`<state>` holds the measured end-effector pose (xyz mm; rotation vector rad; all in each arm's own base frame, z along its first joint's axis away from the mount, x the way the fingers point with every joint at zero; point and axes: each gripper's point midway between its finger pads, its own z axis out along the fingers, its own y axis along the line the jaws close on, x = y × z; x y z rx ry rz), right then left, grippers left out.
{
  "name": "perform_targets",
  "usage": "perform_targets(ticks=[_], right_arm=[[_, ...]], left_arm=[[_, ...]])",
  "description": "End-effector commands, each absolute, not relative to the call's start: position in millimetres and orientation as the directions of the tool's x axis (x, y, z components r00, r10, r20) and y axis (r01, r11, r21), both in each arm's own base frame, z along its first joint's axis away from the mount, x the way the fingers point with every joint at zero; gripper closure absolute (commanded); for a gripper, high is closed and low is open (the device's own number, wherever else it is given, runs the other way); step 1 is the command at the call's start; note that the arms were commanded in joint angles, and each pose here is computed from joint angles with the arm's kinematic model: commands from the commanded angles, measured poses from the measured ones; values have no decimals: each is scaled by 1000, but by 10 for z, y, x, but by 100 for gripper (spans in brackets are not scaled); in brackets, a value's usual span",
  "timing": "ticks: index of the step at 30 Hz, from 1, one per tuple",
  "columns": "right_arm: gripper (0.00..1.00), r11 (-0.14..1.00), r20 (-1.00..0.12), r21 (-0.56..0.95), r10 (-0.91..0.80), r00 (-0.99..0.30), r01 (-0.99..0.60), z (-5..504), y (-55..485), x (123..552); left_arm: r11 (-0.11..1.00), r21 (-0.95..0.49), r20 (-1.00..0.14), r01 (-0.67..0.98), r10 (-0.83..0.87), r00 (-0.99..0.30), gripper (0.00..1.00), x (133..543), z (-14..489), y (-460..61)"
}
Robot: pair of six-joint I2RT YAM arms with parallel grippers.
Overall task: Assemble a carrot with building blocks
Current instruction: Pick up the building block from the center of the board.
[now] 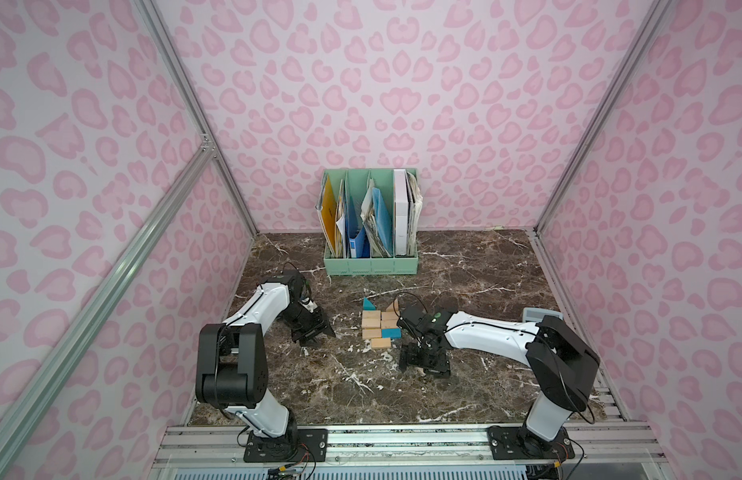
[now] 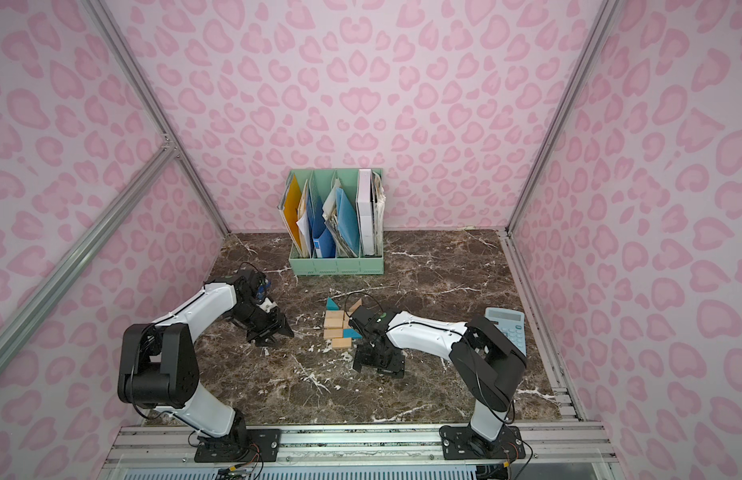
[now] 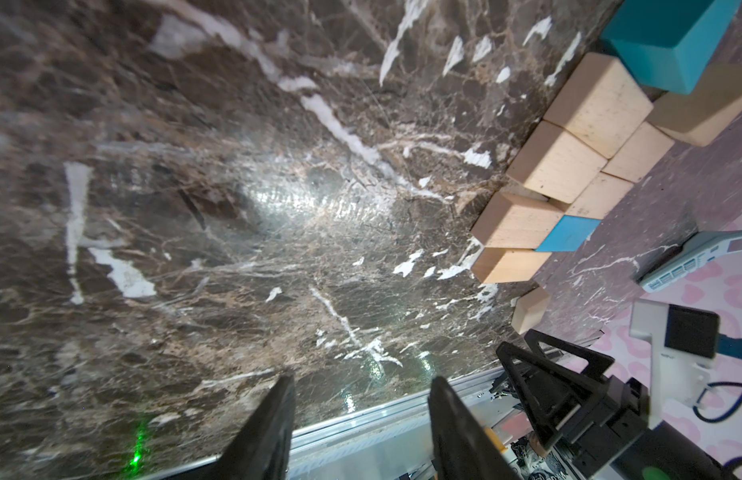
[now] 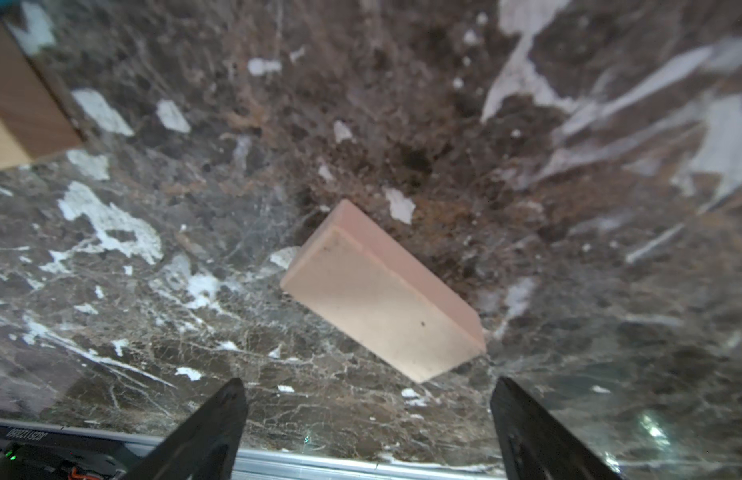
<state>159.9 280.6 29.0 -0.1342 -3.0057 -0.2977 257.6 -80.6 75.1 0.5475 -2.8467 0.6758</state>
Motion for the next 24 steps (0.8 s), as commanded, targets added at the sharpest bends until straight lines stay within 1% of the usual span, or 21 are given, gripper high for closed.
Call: perform_targets(ticks=[1,11,13,14,17,21,24], right_arm=[[9,961,127,249,89,-988,118,277,2906,1667],[10,969,97,231,62,-993,83,255,2984,1894],[13,973,97,217,56,-994,76,246,2993,1911],[16,974,98,213,54,-994,74,238,2994,1911],[20,980,89,186,49,-995,65,222,2973,1928],[29,992,76,121,32,-997,41,190,2923,1957],[32,995,76,99,15,-997,23,165,2935,1955]], left_arm=[[834,-401,246,-378,-300,-922,47,2536,767,-808],[833,-400,248,-381,-302,-920,47,2546,757,-804],[835,-399,246,-379,-301,-921,47,2541,761,-801],[835,-399,244,-378,-301,-922,47,2542,764,-801],[836,-398,244,-379,-301,-922,47,2535,762,-798],[835,-399,244,-380,-302,-921,47,2542,763,-800],[834,-398,245,-381,-304,-921,47,2545,759,-799]])
